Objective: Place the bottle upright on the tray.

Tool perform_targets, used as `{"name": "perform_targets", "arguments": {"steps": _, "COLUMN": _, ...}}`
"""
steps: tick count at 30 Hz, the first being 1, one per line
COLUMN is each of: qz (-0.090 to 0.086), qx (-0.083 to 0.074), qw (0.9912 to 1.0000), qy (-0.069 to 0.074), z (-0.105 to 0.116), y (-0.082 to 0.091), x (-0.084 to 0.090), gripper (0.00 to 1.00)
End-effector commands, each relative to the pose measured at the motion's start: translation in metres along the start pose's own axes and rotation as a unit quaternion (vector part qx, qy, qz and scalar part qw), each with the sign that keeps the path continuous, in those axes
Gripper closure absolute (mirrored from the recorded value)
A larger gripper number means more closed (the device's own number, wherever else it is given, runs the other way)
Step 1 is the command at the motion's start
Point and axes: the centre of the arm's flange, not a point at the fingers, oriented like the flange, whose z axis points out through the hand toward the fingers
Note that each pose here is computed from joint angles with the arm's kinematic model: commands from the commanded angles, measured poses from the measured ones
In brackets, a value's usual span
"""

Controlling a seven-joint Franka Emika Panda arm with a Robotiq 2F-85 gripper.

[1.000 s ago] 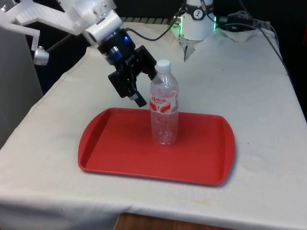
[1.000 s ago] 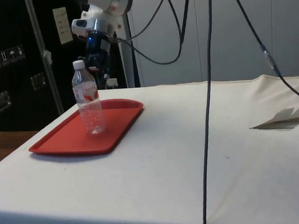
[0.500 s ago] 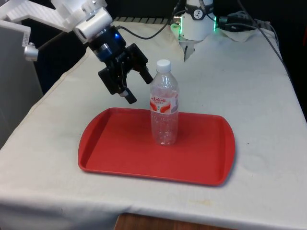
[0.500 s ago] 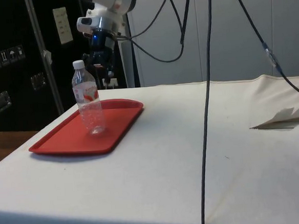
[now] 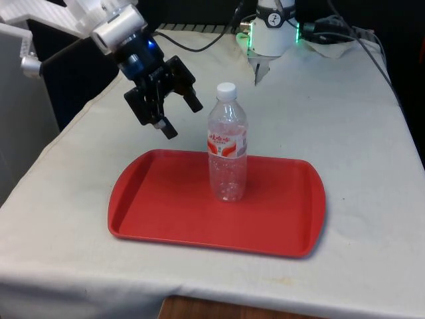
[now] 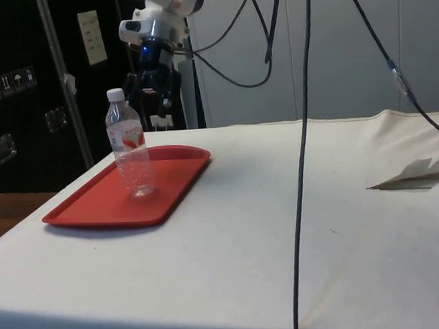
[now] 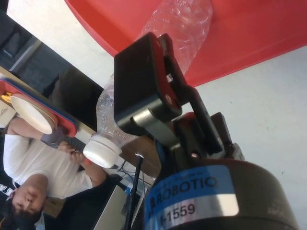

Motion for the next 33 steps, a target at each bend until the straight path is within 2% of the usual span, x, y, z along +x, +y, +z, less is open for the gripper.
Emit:
{"name": "perform_targets", "arguments": {"steps": 1, "qz": 0.0, "qx": -0.002, "qw": 1.0, "qy": -0.001, "z": -0.005, "y": 0.001, "x": 0.001, "gripper": 0.0}}
{"name": "perform_targets", "arguments": {"steps": 2, "qz": 0.0, "qx": -0.004, "qw": 0.99999, "qy": -0.001, "z": -0.009, "y": 0.001, "x": 0.002, "gripper": 0.0}}
{"name": "perform_targets", "arguments": {"steps": 3, "qz": 0.0, "qx": -0.002, "qw": 1.0, "qy": -0.001, "z": -0.003, "y": 0.0, "x": 0.0, "gripper": 0.0}}
{"name": "perform_targets", "arguments": {"steps": 7, "qz": 0.0, "qx": -0.007, "qw": 0.99997, "qy": -0.004, "z": -0.013, "y": 0.003, "x": 0.003, "gripper": 0.0}}
{"name": "perform_targets", "arguments": {"steps": 12, "qz": -0.003, "qx": -0.009, "qw": 0.99982, "qy": -0.016, "z": -0.017, "y": 0.004, "x": 0.005, "gripper": 0.0}}
{"name": "perform_targets", "arguments": {"steps": 13, "qz": -0.004, "qx": -0.009, "qw": 0.99992, "qy": -0.008, "z": -0.016, "y": 0.003, "x": 0.005, "gripper": 0.0}}
{"name": "perform_targets", "arguments": {"steps": 14, "qz": -0.004, "qx": -0.009, "qw": 0.99977, "qy": -0.019, "z": -0.018, "y": 0.004, "x": 0.005, "gripper": 0.0}}
{"name": "perform_targets", "arguments": {"steps": 20, "qz": -0.006, "qx": -0.008, "qw": 0.99933, "qy": -0.035, "z": -0.018, "y": 0.004, "x": 0.006, "gripper": 0.0}}
{"name": "perform_targets", "arguments": {"steps": 21, "qz": -0.007, "qx": -0.008, "qw": 0.99925, "qy": -0.037, "z": -0.018, "y": 0.004, "x": 0.006, "gripper": 0.0}}
{"name": "perform_targets", "arguments": {"steps": 22, "qz": -0.008, "qx": -0.005, "qw": 0.99948, "qy": -0.031, "z": -0.018, "y": 0.003, "x": 0.006, "gripper": 0.0}}
{"name": "perform_targets", "arguments": {"steps": 23, "qz": -0.009, "qx": -0.007, "qw": 0.999, "qy": -0.043, "z": -0.019, "y": 0.004, "x": 0.006, "gripper": 0.0}}
{"name": "perform_targets", "arguments": {"steps": 27, "qz": -0.009, "qx": -0.004, "qw": 0.99844, "qy": -0.055, "z": -0.019, "y": 0.004, "x": 0.005, "gripper": 0.0}}
{"name": "perform_targets", "arguments": {"steps": 30, "qz": -0.01, "qx": 0.002, "qw": 0.99763, "qy": -0.068, "z": -0.019, "y": 0.003, "x": 0.004, "gripper": 0.0}}
{"name": "perform_targets", "arguments": {"steps": 31, "qz": -0.011, "qx": 0.003, "qw": 0.99821, "qy": -0.059, "z": -0.018, "y": 0.002, "x": 0.004, "gripper": 0.0}}
{"name": "perform_targets", "arguments": {"steps": 32, "qz": -0.01, "qx": 0.003, "qw": 0.99745, "qy": -0.071, "z": -0.018, "y": 0.003, "x": 0.005, "gripper": 0.0}}
{"name": "perform_targets", "arguments": {"steps": 33, "qz": -0.01, "qx": 0.004, "qw": 0.99725, "qy": -0.073, "z": -0.019, "y": 0.003, "x": 0.005, "gripper": 0.0}}
